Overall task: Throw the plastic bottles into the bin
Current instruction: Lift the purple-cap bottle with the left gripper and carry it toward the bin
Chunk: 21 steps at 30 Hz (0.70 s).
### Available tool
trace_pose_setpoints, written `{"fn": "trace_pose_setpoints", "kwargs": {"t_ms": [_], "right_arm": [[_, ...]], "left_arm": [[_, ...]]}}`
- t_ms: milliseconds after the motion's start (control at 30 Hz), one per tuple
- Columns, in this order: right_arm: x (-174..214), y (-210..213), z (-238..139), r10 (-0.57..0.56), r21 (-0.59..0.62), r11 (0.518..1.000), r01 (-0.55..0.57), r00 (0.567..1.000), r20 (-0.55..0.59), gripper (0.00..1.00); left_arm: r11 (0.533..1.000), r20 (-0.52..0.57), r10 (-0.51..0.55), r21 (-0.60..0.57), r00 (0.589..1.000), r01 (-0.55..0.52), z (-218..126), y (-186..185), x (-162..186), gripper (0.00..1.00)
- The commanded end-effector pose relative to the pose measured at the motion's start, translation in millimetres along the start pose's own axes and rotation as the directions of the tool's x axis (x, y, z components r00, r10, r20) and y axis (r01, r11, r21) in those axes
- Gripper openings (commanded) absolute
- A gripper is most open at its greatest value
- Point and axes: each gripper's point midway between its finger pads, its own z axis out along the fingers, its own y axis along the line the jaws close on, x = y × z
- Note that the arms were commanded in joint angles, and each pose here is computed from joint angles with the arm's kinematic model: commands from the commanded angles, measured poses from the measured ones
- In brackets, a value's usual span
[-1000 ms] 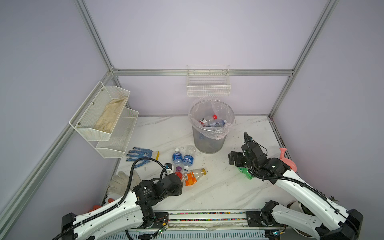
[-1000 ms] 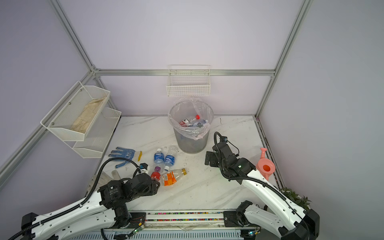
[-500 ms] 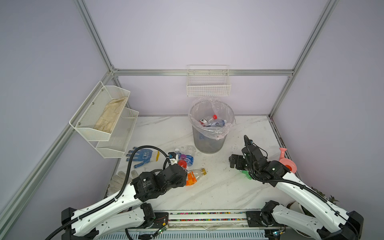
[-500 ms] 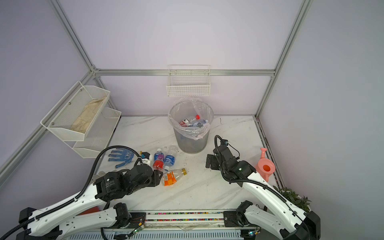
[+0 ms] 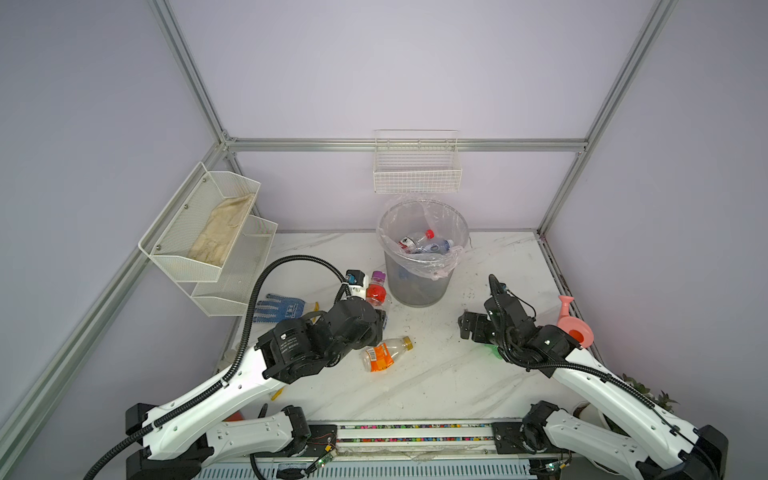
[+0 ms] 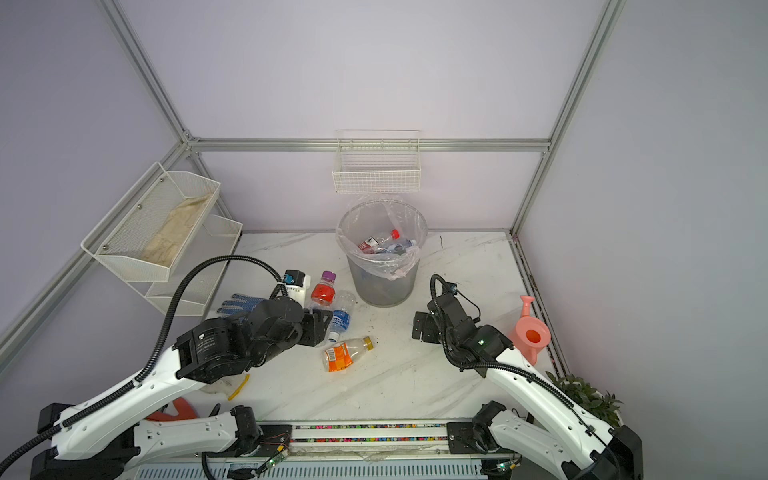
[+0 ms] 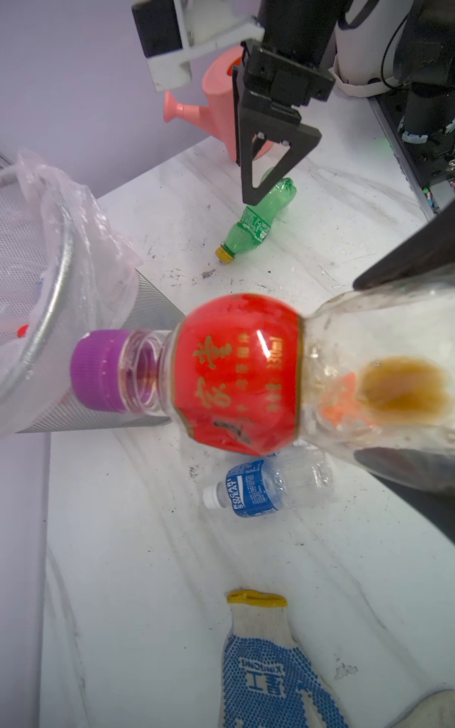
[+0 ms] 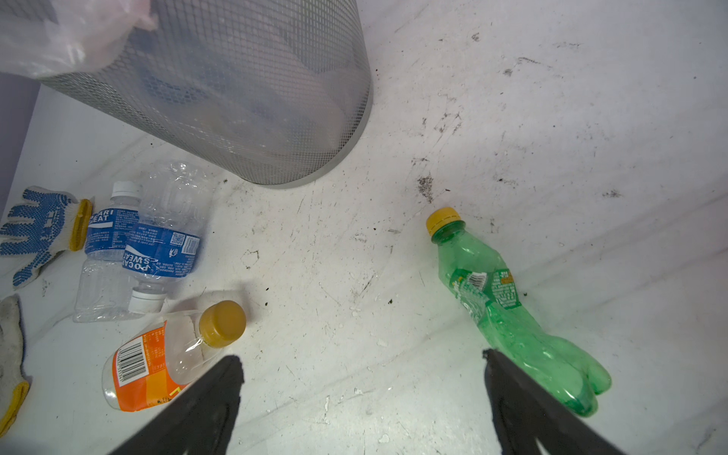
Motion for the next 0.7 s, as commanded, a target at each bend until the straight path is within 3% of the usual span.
{"fn": "trace_pose_setpoints", "kwargs": {"t_ms": [0, 667], "right_arm": [[-1.1, 0.0, -1.3, 0.021, -0.008, 1.000, -0.021, 1.000, 0.010, 0.97], [0.9, 0.8, 0.3, 0.021, -0.013, 1.000, -0.021, 1.000, 0.003, 0.97]], "left_arm": [[0.999, 0.109, 0.028, 0.021, 0.994, -0.031, -24.2, -8.5, -42.3, 0.25], [0.988, 0.275, 0.143, 0.022, 0.951, -0.155, -56.8, -41.1, -125.1, 0.25]]}}
